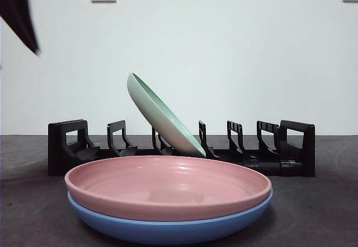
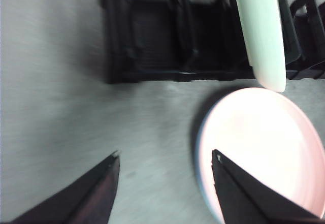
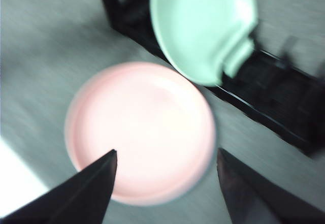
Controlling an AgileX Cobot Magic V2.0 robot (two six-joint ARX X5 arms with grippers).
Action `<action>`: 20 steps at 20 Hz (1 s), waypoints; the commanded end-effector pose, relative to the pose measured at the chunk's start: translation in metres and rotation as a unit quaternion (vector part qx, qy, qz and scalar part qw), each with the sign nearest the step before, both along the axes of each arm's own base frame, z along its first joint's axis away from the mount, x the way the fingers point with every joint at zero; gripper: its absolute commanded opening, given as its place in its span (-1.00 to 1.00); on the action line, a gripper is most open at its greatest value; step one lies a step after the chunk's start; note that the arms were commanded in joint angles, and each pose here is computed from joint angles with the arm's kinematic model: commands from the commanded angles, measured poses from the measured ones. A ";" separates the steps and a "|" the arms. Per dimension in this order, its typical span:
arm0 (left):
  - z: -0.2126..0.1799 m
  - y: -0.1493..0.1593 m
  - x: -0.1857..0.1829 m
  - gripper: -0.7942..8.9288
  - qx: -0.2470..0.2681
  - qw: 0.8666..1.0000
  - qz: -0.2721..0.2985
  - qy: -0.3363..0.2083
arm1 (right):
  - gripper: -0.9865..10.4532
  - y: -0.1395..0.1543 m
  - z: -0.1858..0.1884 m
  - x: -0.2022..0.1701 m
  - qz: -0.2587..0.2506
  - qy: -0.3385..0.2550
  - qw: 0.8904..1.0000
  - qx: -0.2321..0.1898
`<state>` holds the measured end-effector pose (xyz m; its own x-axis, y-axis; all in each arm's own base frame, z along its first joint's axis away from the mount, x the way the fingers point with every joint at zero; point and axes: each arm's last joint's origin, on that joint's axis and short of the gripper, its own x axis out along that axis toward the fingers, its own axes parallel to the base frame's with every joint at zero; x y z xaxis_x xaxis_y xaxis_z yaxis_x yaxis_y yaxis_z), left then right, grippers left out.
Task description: Place the plate
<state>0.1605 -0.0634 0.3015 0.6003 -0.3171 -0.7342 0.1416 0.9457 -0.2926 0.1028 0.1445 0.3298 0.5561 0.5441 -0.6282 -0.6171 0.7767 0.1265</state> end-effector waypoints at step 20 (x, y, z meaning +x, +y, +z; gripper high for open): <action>0.046 0.034 -0.070 -0.26 0.017 0.998 0.002 -0.060 | -0.30 0.159 -0.015 0.187 0.042 0.112 0.991 -0.057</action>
<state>0.0909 -0.0293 0.3408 0.6688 -0.2845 -0.6868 0.1576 0.9571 -0.2430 0.2870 0.2975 0.3142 0.3428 0.4944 -0.7988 -0.6313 0.7509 0.1938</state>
